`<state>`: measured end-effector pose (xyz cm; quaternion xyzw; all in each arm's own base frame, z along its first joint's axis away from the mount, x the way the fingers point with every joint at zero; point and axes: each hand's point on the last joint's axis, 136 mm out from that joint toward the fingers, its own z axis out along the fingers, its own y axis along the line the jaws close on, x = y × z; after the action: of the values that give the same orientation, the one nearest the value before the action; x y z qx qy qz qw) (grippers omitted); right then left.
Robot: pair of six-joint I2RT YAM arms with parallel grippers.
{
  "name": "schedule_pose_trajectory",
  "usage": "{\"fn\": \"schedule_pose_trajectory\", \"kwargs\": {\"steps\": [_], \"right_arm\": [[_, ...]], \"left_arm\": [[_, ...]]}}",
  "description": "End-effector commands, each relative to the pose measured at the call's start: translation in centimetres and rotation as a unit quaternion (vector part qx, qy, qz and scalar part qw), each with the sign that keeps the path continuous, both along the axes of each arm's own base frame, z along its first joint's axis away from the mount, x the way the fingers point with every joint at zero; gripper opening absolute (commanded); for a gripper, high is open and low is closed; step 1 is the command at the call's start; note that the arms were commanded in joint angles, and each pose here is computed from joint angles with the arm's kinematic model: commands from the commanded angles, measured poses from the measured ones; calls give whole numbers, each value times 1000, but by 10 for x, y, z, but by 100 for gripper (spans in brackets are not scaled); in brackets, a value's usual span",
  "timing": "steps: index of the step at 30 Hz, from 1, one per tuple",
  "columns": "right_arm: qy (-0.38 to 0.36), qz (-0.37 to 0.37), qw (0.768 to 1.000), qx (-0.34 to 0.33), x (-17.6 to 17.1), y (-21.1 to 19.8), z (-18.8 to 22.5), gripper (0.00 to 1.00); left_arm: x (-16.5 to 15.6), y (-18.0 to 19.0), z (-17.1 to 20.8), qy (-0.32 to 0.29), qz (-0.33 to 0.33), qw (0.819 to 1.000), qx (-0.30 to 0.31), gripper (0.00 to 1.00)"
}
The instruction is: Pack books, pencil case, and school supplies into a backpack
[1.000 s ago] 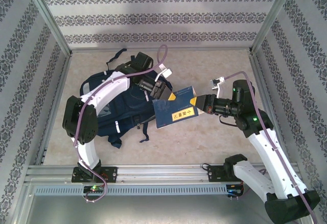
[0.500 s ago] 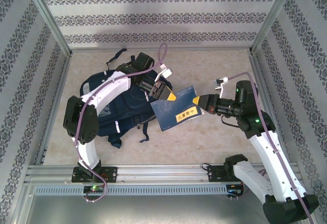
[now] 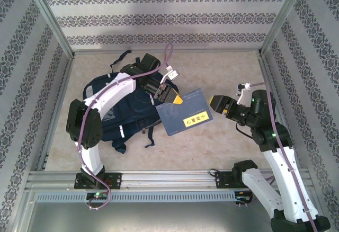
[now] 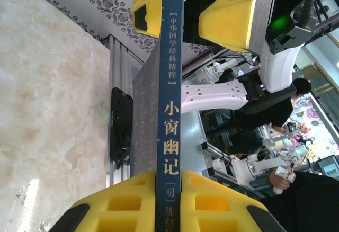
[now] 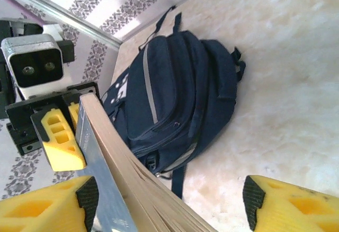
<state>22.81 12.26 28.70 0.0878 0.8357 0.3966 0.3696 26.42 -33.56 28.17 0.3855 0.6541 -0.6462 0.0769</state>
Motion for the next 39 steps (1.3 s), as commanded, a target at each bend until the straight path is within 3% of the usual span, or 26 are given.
{"fn": "schedule_pose_trajectory", "kwargs": {"steps": [1, 6, 13, 16, 19, 24, 27, 32, 39], "right_arm": [[1, -25, 1000, 1, 4, -7, -5, 79], [-9, -7, 999, 42, 3, 5, -4, 84], [-46, 7, 996, 75, 2, 15, 7, 89], [-37, 11, 994, 100, 6, 23, 5, 89], [-25, 21, 991, 133, 9, 36, 2, 89], [4, 25, 983, 182, 10, 59, -4, 95], [24, 24, 975, 222, 9, 75, -11, 98], [64, 22, 961, 268, 14, 104, -26, 98], [3, 32, 943, 331, 28, 127, 16, 98]], "left_arm": [[-3, 0, 29, -11, -7, 999, -29, 0], [19, -3, 32, -32, 82, 996, 22, 0], [53, -1, 26, 8, 256, 965, 52, 0], [77, 16, 23, 56, 386, 920, 37, 0], [94, 40, 29, 121, 499, 858, -31, 0], [94, 73, 57, 154, 604, 771, -128, 0], [90, 88, 68, 152, 647, 730, -159, 0], [87, 95, 78, 167, 668, 696, -205, 0], [79, 87, 84, 165, 669, 690, -220, 0]]}}
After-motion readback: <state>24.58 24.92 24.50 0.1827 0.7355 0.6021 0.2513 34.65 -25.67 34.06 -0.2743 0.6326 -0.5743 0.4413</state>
